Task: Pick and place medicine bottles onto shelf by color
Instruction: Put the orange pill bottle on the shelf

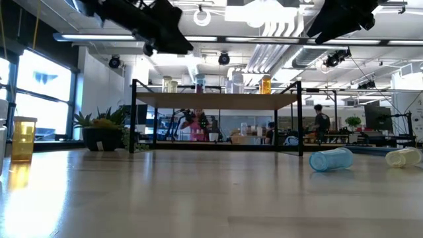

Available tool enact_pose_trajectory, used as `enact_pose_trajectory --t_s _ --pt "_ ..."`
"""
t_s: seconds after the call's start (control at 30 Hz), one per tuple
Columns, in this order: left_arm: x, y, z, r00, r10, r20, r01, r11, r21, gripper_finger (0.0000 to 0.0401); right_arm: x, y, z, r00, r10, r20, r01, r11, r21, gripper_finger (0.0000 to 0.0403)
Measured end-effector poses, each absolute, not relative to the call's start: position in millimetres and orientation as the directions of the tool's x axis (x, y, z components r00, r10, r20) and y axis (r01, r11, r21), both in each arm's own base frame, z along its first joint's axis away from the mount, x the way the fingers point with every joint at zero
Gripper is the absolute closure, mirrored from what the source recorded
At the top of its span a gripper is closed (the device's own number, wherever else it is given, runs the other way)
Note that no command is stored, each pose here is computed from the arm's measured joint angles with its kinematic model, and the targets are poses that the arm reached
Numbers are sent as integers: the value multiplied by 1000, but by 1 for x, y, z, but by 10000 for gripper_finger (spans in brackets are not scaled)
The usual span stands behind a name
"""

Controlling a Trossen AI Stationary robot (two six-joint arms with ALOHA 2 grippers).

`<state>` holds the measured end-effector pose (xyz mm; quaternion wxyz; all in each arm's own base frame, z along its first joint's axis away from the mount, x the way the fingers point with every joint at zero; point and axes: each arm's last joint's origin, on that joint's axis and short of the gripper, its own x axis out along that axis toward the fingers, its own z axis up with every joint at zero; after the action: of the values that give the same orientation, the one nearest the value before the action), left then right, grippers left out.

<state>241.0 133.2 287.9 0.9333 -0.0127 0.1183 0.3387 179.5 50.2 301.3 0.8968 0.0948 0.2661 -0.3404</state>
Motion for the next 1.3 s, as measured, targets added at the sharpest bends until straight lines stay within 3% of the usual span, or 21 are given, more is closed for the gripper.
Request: enact_pose_trajectory --t_s 0.3,0.63,0.97,1.3 --pt "204 91 310 813 480 -329 -508 862 3 247 181 51 302 635 -555 -537 660 751 4 194" --pt "197 43 296 802 286 -524 -370 927 -60 247 181 51 302 635 -555 -537 660 751 4 194" --pt "182 -1 273 640 145 -755 -360 924 -128 247 180 51 302 635 -555 -537 651 759 -15 194" --pt "162 -28 261 478 73 -875 -434 886 -163 247 180 51 302 634 -556 -537 650 760 -19 194"
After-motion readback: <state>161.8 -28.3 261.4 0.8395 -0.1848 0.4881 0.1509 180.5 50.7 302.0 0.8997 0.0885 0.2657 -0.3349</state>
